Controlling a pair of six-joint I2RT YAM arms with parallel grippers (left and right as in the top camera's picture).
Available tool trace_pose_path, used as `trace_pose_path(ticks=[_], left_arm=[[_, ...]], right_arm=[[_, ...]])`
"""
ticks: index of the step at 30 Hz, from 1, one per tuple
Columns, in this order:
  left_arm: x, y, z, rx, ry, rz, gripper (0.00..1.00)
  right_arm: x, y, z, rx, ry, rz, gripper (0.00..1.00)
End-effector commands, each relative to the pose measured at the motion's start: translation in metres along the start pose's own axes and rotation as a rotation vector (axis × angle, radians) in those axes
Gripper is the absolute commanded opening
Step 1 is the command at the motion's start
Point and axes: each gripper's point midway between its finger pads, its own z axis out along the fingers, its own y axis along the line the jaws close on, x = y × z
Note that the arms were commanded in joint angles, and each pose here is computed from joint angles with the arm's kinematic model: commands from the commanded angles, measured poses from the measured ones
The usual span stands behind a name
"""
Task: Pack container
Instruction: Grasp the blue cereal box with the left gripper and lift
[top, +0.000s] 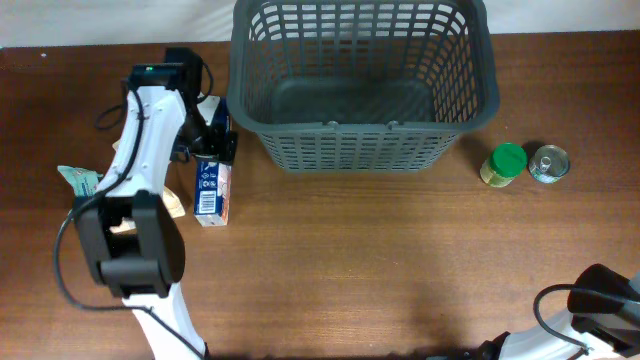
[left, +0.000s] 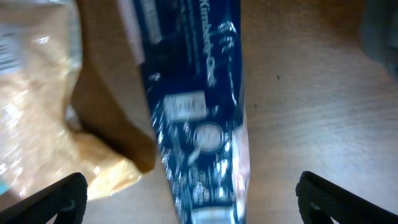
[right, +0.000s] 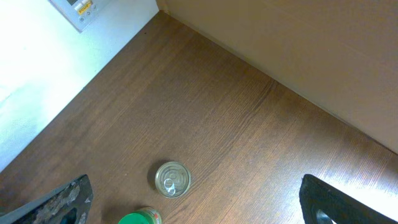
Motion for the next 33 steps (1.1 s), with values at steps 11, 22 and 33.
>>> trace_pose_path(ticks=[11,22,33], left_arm=[[0.004,-0.011,0.09,0.078,0.176,0.006,0.36],[-0.074,0.057,-0.097,-0.052,-0.247,-0.102,0.02],[-0.075,-0.063,-0.397,-0.198,-1.219,0.674,0.02]], right_arm=[[0.0,-0.003,0.003,0.021,0.0,0.007,0.99],[0.0,-0.003,0.003,0.021,0.0,0.007,0.99],[0.0,-0.003,0.003,0.021,0.001,0.007,0.99]])
